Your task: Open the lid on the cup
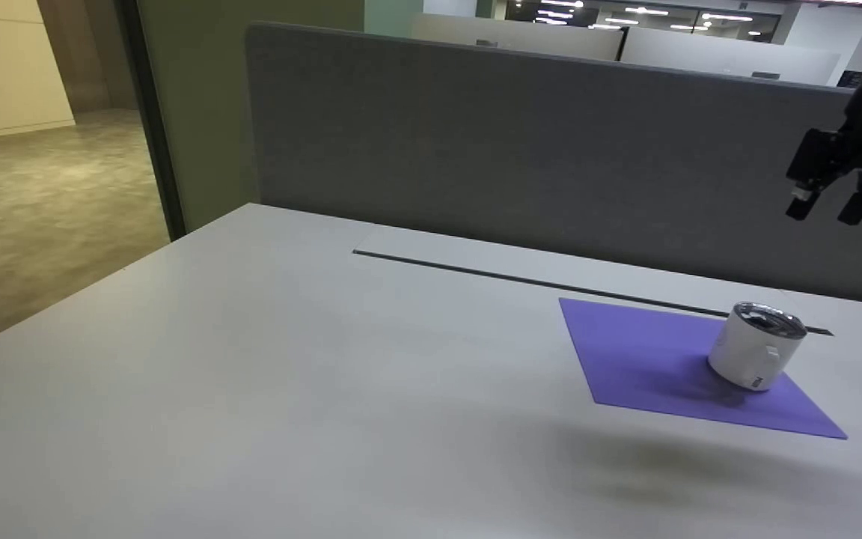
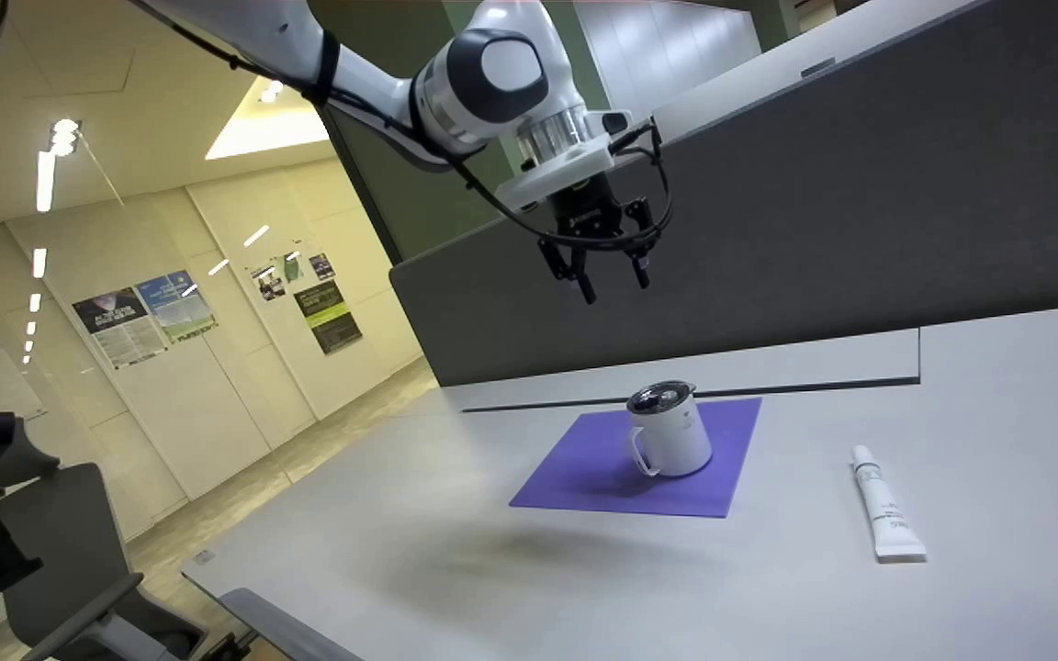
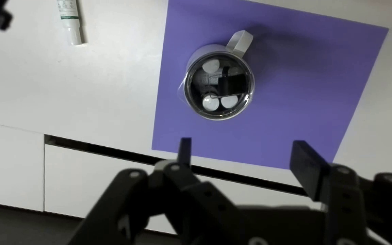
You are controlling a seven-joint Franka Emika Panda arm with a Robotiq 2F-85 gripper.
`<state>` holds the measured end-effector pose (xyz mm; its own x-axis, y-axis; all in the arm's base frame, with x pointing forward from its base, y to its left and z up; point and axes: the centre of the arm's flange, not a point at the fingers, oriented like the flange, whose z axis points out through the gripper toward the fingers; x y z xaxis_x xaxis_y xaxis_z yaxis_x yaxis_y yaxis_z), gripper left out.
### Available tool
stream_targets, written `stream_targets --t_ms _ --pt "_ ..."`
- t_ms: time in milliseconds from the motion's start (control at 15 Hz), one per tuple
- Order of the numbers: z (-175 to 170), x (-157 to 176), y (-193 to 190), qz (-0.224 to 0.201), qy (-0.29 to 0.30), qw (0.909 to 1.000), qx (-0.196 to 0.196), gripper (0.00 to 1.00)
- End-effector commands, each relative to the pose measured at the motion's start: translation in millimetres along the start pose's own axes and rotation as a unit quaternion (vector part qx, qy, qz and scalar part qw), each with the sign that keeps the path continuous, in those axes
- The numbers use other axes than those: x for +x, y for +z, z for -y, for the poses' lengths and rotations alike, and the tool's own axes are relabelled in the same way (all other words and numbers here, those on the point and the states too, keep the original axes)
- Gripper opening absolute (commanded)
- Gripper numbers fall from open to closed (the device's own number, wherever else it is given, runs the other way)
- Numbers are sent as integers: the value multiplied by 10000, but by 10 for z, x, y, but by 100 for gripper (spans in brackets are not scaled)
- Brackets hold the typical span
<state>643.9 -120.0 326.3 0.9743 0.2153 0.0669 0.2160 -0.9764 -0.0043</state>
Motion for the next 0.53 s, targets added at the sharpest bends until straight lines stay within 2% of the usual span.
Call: stream_targets --t_ms 0,467 --pt "-1 -10 -121 96 64 9999 -98 100" --pt "-22 -23 -10 74 -12 10000 -42 100"
